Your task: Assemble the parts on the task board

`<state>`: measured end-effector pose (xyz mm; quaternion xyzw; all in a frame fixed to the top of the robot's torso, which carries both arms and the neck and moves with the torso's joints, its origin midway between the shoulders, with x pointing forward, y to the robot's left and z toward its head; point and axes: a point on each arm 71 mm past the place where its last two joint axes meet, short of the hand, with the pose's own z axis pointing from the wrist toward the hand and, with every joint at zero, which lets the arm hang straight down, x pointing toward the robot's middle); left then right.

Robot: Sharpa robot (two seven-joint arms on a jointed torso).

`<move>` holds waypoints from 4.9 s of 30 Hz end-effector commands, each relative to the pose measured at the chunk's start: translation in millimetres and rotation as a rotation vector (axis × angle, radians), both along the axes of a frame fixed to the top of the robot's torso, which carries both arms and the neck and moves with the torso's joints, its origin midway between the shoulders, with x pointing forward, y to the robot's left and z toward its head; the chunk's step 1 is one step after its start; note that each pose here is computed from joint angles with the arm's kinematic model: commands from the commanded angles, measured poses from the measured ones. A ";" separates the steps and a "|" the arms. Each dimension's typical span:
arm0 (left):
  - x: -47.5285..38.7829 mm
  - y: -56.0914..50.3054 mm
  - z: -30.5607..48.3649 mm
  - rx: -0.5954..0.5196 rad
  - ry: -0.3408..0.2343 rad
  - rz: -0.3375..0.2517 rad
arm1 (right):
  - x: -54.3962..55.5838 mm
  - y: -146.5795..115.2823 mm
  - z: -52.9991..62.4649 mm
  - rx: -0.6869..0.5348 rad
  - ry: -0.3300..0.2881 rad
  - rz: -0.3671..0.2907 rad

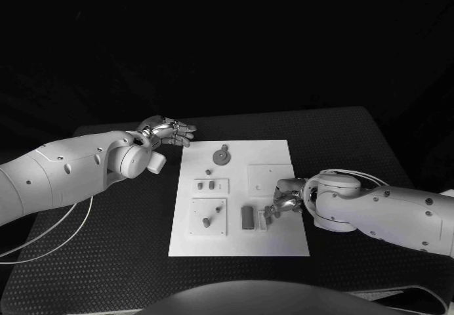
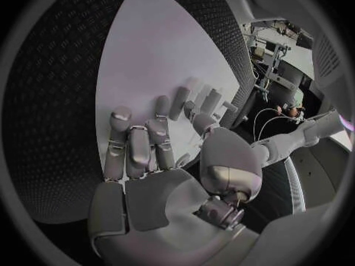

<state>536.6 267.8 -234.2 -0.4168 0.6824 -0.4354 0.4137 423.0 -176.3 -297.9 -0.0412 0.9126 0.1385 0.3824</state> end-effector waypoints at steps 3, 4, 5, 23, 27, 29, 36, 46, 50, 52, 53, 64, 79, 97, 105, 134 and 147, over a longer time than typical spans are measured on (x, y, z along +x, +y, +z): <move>-0.2 -1.6 1.2 -0.004 -0.003 -0.015 | -9.2 -16.0 -13.0 -0.082 0.060 0.000; -0.3 -1.5 1.2 -0.004 -0.002 -0.015 | -9.1 -17.9 -12.1 -0.083 0.058 -0.003; -0.3 -1.4 1.2 -0.004 -0.002 -0.015 | -8.7 -19.8 -10.8 -0.083 0.056 -0.006; -0.4 -0.4 0.8 -0.003 0.001 -0.014 | -4.1 -36.8 4.8 -0.037 0.050 -0.071; -0.4 0.6 0.8 -0.002 0.001 -0.012 | -7.0 -35.8 7.3 -0.019 0.043 -0.074; -0.5 0.7 0.6 -0.002 0.003 -0.013 | -7.8 -33.3 9.5 -0.010 0.038 -0.070; -0.4 -0.1 0.4 -0.003 0.004 -0.016 | -4.5 -26.1 11.1 -0.045 0.009 -0.025; -0.1 -2.7 0.1 -0.004 0.007 -0.024 | -2.0 0.0 1.7 -0.078 -0.001 0.046; -0.2 -4.4 0.0 -0.006 0.009 -0.029 | -2.6 5.2 -5.0 -0.092 -0.004 0.062; -0.3 -3.9 0.0 -0.006 0.009 -0.028 | -2.7 5.3 -6.7 -0.094 -0.001 0.062; -0.2 -3.6 0.0 -0.005 0.009 -0.027 | -2.9 5.4 -7.1 -0.094 0.001 0.062; -0.3 -4.5 -0.2 -0.005 0.011 -0.032 | -5.2 7.6 -10.2 -0.109 0.021 0.079; -0.4 -3.2 -0.3 -0.002 0.011 -0.030 | -4.2 3.9 -11.6 -0.149 0.007 0.097; -0.6 -1.6 -0.4 0.001 0.012 -0.027 | -4.5 -11.5 -11.1 -0.157 0.005 0.072; -0.6 -1.5 -0.5 0.002 0.013 -0.026 | -4.2 -14.5 -10.9 -0.155 0.003 0.064; -1.0 -2.0 -0.4 0.008 0.010 -0.030 | -6.9 2.6 -4.5 -0.376 -0.158 0.291; -1.7 -2.4 -0.5 0.011 0.012 -0.034 | -12.3 -1.9 -12.8 -0.387 -0.081 0.289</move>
